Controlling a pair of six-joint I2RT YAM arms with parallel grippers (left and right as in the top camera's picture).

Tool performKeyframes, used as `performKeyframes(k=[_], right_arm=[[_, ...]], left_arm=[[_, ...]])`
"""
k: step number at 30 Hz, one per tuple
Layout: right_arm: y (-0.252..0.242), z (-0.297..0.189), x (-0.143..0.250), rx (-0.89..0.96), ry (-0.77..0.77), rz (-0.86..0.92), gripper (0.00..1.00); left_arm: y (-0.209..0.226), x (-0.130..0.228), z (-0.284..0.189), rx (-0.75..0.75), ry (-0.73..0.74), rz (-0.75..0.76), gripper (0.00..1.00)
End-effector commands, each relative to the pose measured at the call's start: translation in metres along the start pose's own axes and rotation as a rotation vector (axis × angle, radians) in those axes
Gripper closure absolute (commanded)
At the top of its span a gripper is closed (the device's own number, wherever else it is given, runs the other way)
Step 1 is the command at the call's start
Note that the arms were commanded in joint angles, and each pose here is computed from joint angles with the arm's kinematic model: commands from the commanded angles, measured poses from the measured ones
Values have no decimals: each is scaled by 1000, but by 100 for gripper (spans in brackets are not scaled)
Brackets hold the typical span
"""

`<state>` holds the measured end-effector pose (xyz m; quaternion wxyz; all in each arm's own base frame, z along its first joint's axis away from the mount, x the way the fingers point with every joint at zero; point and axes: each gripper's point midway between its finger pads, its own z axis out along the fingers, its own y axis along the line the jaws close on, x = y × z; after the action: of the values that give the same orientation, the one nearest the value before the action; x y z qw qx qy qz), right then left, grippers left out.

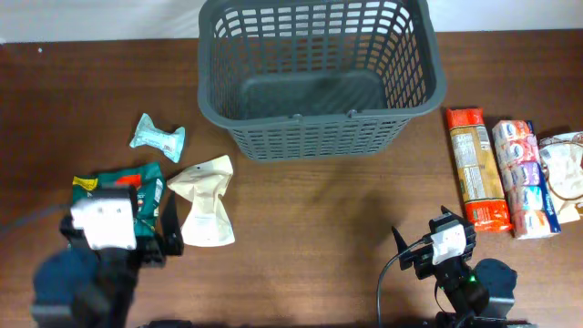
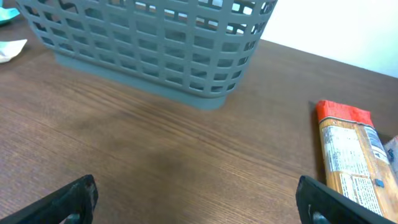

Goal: Pack container

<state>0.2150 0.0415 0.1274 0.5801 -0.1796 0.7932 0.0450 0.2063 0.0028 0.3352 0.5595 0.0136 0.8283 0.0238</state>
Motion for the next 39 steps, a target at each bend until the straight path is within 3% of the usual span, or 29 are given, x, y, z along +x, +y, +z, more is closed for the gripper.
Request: performKeyframes(k=[1, 6, 11, 13, 16, 18, 23, 30, 34, 37, 39], right_arm=[[2, 0, 1, -11, -2, 11, 1], [2, 0, 1, -11, -2, 11, 1], [2, 0, 1, -11, -2, 11, 1], [2, 0, 1, -11, -2, 11, 1], [2, 0, 1, -11, -2, 11, 1], [2, 0, 1, -11, -2, 11, 1], [2, 0, 1, -11, -2, 11, 1], [2, 0, 1, -11, -2, 11, 1], [2, 0, 1, -11, -2, 11, 1], [2, 0, 1, -11, -2, 11, 1], [2, 0, 1, -11, -2, 11, 1]], left_arm=[[3, -45, 2, -1, 50, 76, 1], [-5, -62, -1, 47, 56, 67, 1], [-14, -39, -9, 104, 139, 65, 1], [11, -15, -9, -43, 253, 24, 1], [61, 28, -19, -403, 451, -145, 1], [76, 45, -14, -538, 565, -176, 1], [87, 66, 35, -647, 794, -51, 1], [105, 133, 102, -713, 1176, 21, 1], [101, 161, 132, -596, 1191, 21, 1], [83, 177, 149, -397, 1196, 8, 0], [62, 182, 160, -187, 1188, 21, 0]])
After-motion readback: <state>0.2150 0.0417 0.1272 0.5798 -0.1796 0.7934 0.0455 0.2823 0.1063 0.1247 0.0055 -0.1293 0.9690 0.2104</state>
